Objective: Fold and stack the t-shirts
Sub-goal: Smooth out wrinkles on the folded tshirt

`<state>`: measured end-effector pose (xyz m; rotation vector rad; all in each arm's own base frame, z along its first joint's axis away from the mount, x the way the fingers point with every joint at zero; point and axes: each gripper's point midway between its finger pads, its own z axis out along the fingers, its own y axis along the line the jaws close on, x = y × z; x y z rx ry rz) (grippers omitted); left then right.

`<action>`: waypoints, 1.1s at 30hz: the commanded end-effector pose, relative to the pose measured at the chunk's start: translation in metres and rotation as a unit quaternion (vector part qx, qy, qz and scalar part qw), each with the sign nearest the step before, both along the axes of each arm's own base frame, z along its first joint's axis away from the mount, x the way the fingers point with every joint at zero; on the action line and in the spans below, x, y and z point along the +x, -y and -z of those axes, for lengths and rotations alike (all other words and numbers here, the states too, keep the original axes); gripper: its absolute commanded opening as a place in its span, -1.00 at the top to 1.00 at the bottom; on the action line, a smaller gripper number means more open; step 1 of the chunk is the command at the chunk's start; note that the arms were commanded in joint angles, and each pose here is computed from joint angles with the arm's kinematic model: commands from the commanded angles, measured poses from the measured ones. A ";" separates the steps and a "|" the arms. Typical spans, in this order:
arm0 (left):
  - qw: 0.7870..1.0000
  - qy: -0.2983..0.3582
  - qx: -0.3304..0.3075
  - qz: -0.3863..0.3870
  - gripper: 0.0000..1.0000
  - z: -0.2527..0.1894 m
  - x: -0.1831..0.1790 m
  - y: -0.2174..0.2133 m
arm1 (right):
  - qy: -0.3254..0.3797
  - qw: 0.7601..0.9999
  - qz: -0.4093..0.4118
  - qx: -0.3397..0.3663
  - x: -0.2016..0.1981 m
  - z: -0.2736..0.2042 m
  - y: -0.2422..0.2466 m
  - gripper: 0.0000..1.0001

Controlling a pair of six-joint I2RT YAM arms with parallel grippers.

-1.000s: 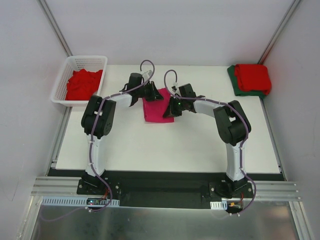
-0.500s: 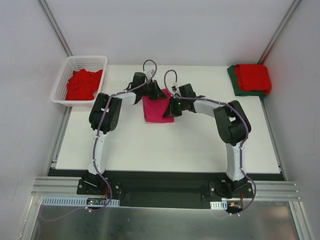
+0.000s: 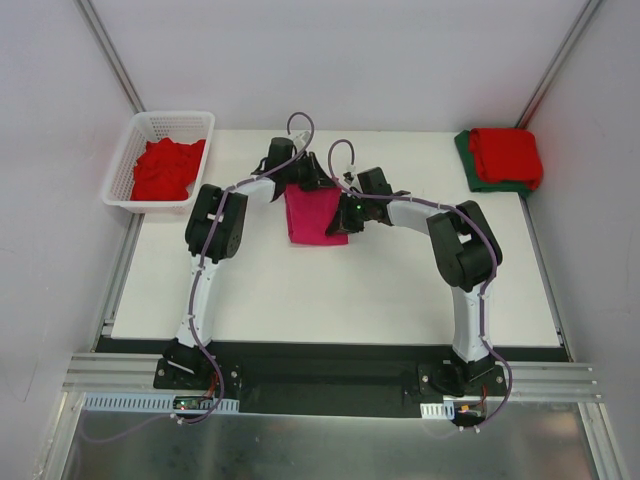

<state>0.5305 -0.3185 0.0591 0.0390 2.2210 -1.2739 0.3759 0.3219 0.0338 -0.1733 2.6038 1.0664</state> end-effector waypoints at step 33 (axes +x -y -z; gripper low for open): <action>0.994 0.083 -0.022 -0.072 1.00 -0.108 -0.021 -0.071 | -0.006 1.000 0.000 -0.023 -0.007 0.003 0.010 0.97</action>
